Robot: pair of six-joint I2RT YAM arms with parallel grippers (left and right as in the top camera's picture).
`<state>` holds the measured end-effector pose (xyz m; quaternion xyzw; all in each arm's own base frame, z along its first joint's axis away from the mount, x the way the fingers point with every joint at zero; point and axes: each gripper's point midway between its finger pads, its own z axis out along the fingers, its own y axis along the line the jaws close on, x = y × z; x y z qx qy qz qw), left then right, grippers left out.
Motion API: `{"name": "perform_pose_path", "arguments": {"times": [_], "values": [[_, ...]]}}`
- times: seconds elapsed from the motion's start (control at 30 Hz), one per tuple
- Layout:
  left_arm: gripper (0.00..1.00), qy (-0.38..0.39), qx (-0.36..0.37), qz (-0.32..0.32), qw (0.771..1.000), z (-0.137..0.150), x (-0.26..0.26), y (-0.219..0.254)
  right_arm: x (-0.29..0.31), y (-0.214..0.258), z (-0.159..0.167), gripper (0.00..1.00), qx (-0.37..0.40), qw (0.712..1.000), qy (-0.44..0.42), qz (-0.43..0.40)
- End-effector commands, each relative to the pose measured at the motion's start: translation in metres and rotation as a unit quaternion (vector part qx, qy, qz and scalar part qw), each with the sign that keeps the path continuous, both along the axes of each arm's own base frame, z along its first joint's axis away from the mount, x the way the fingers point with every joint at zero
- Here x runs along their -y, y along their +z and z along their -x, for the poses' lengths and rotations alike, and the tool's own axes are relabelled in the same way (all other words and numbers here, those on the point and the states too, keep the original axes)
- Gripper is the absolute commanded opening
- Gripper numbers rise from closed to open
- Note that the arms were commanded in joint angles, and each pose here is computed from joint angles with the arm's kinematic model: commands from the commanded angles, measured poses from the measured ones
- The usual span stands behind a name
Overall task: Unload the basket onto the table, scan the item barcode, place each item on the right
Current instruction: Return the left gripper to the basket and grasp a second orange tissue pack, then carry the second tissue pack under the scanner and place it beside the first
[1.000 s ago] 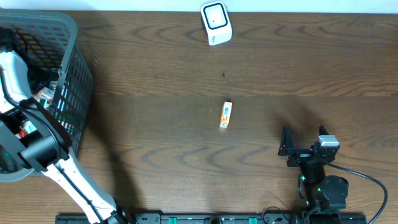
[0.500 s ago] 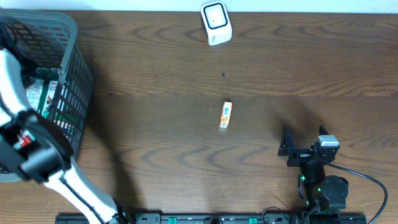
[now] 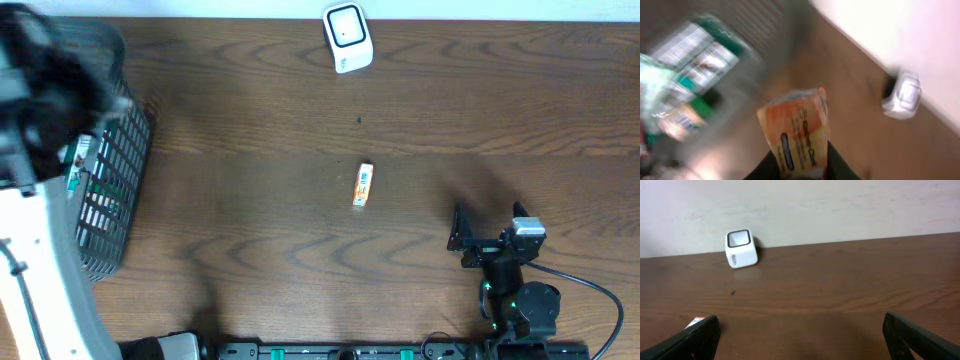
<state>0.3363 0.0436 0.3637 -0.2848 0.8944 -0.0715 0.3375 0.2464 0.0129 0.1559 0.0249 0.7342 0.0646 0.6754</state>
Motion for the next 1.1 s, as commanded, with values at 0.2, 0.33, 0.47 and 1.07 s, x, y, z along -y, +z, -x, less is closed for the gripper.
{"name": "perform_pose_path", "arguments": {"times": [0.2,0.33,0.47,1.07], "values": [[0.24,-0.273,-0.151,-0.037,0.95,0.001,0.16,-0.116,-0.003,-0.001,0.0,0.99,-0.001,1.0,0.006,-0.007],[0.24,-0.324,-0.181,-0.049,0.927,0.0,0.204,-0.167,-0.003,-0.001,0.0,0.99,-0.001,1.0,0.006,-0.008],[0.24,-0.344,-0.203,-0.092,0.912,-0.009,0.229,-0.211,-0.003,-0.001,0.0,0.99,-0.001,1.0,0.006,-0.007],[0.28,-0.382,-0.255,-0.155,0.874,-0.018,0.282,-0.322,-0.003,-0.001,0.0,0.99,-0.001,1.0,0.006,-0.007]]}}
